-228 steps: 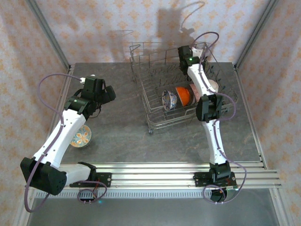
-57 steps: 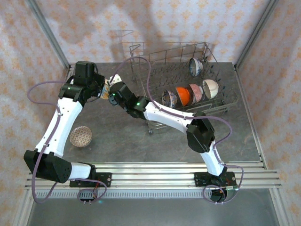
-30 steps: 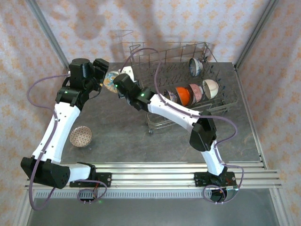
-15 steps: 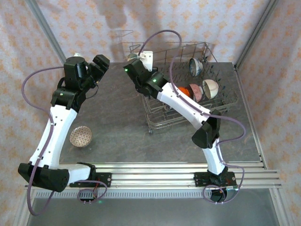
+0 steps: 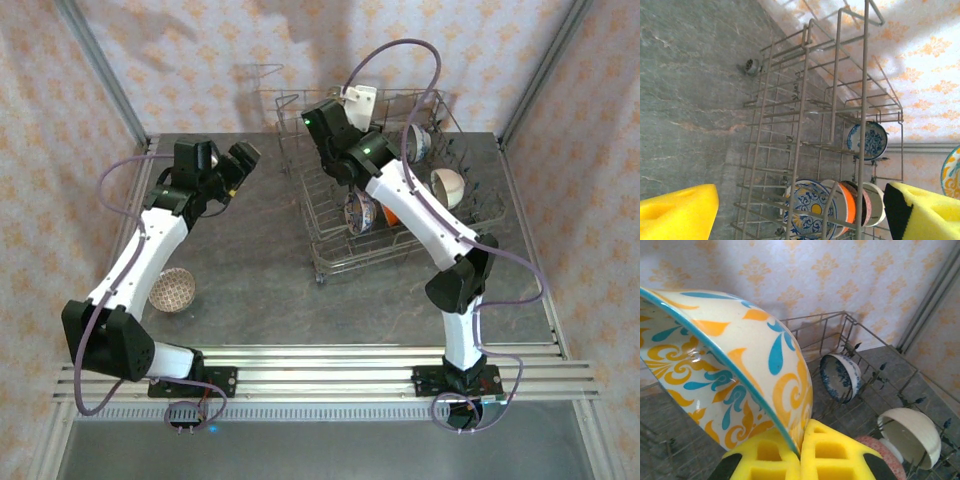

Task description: Load the bowls into the dish rack

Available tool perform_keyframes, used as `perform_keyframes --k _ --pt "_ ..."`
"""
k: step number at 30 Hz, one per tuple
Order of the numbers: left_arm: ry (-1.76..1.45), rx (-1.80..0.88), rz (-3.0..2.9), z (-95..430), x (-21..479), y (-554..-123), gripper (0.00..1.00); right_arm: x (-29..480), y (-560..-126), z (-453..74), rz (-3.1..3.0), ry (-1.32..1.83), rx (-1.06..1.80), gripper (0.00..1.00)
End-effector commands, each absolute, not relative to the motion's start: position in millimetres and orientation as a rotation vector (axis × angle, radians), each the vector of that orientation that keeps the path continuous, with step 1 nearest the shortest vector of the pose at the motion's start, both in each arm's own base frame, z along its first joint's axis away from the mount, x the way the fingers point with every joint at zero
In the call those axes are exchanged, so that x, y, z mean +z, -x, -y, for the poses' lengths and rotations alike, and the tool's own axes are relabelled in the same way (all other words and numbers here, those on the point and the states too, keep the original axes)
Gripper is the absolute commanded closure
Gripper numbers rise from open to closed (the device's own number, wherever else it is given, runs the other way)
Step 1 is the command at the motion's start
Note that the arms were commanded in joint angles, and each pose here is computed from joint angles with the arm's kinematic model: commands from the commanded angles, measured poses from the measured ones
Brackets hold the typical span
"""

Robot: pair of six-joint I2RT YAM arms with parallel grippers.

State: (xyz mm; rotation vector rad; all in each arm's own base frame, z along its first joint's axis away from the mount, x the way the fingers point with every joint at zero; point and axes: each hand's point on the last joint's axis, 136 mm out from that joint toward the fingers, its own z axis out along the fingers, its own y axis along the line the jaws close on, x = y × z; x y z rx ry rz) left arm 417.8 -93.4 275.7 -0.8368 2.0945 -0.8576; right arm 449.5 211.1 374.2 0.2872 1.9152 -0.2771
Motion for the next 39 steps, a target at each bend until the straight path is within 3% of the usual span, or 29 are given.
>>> perform_keyframes --k 1,9,23,39 --pt "0.735 -0.915 -2.119 114 273 -428 0.13 384 -455 -174 -1.86 -0.391 -0.367 1.0" --pt "0.671 -0.883 -2.279 136 218 -443 0.14 346 -484 -136 -1.892 -0.453 -0.536 1.0" --pt "0.573 -0.97 -2.375 174 185 -462 0.14 300 -505 -121 -1.937 -0.464 -0.652 1.0" --pt "0.444 -1.02 -2.513 210 154 -428 0.15 279 -525 -100 -1.953 -0.459 -0.775 1.0"
